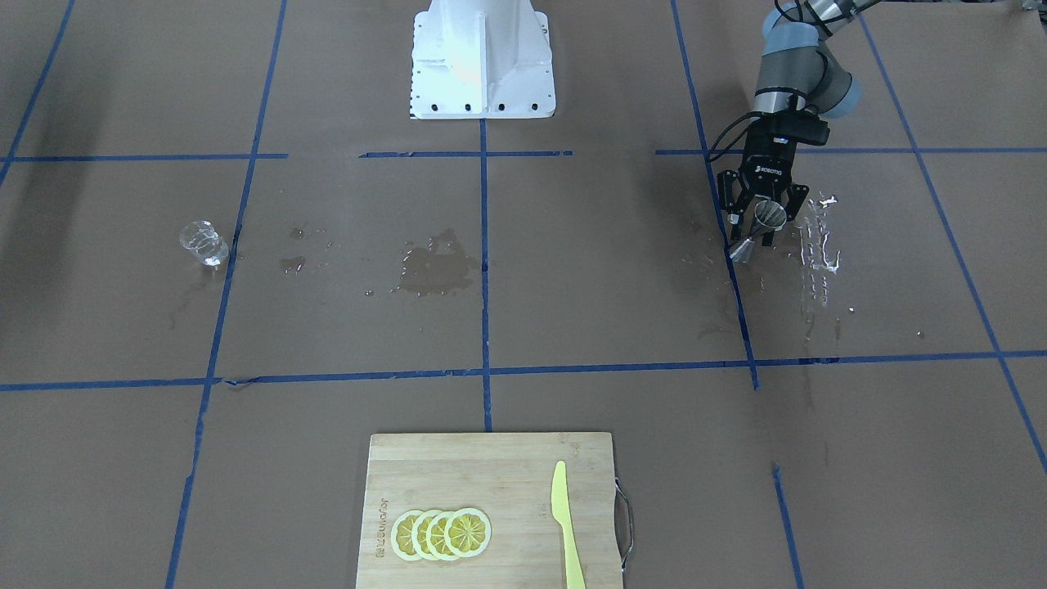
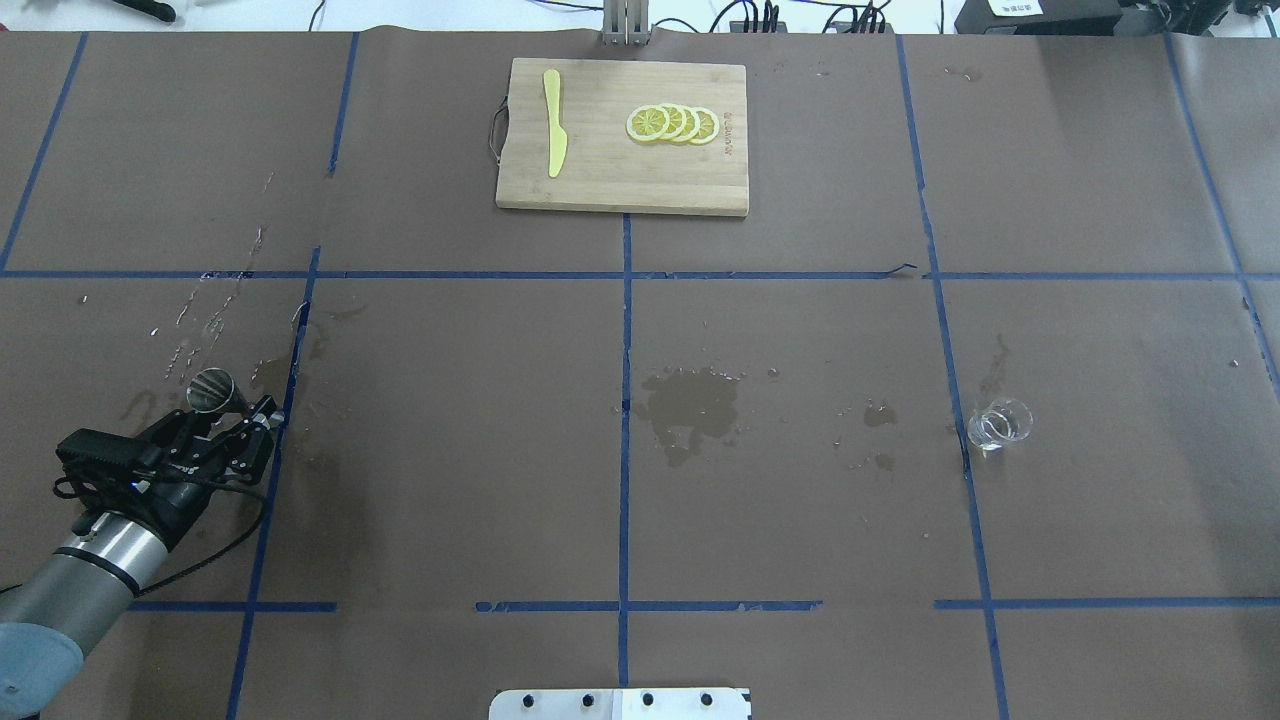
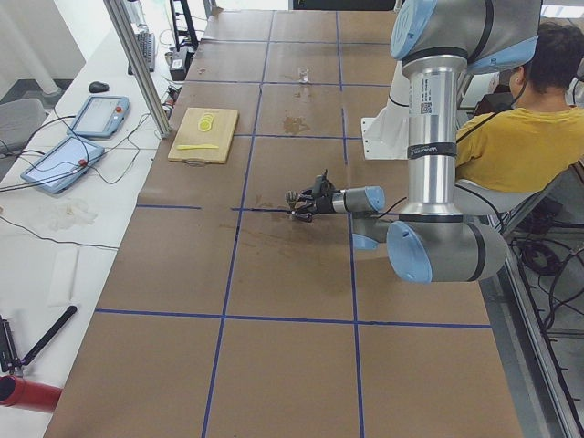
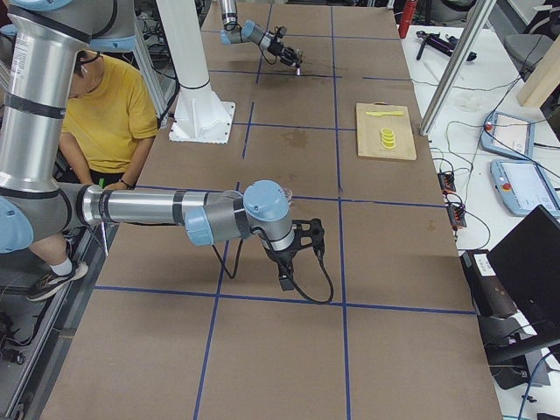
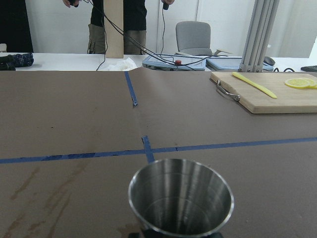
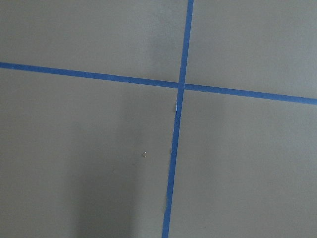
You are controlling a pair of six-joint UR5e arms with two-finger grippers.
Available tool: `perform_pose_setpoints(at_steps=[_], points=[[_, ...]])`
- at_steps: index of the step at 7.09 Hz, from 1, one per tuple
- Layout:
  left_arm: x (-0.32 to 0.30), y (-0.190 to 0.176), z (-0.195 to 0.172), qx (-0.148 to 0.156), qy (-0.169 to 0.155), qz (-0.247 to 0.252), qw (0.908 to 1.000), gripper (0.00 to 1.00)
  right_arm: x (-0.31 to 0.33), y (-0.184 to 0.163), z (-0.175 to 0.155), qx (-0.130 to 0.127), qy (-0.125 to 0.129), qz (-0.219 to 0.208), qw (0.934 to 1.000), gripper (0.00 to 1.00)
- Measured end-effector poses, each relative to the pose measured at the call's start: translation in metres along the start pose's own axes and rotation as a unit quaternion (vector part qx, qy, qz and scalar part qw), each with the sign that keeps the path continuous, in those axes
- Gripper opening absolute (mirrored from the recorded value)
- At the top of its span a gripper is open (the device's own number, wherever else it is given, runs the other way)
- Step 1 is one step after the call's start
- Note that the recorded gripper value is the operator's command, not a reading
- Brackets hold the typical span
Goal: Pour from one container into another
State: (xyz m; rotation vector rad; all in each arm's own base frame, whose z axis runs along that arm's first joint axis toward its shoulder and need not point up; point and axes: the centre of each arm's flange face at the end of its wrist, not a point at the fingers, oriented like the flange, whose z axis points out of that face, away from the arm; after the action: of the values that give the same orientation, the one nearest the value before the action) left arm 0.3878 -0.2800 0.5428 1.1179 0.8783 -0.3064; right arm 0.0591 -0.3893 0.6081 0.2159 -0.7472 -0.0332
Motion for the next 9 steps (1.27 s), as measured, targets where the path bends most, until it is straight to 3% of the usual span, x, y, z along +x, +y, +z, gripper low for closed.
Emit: perform_pose_setpoints(at_steps=[1,2,7,9], points=[[0.0,0.0,0.0,0.0,0.0,0.0,1.0,0.17,0.0,0.0,0.0,0.0,0.0,0.0,1.0,1.0],[0.0,0.0,0.0,0.0,0.0,-0.001,1.0,0.0,0.0,0.0,0.0,0.0,0.0,0.0,1.0,1.0],[-0.007,-0.006,-0.007,0.013,0.028,-0.037,0.9989,0.0,-0.001,-0.001,-0.001,0.001,0.0,0.0,1.0,1.0],[-0.012,-0.014,-0.015,0.026,0.05,-0.005,0.9984,0.0,0.0,0.0,0.0,0.0,0.0,0.001,1.0,1.0]])
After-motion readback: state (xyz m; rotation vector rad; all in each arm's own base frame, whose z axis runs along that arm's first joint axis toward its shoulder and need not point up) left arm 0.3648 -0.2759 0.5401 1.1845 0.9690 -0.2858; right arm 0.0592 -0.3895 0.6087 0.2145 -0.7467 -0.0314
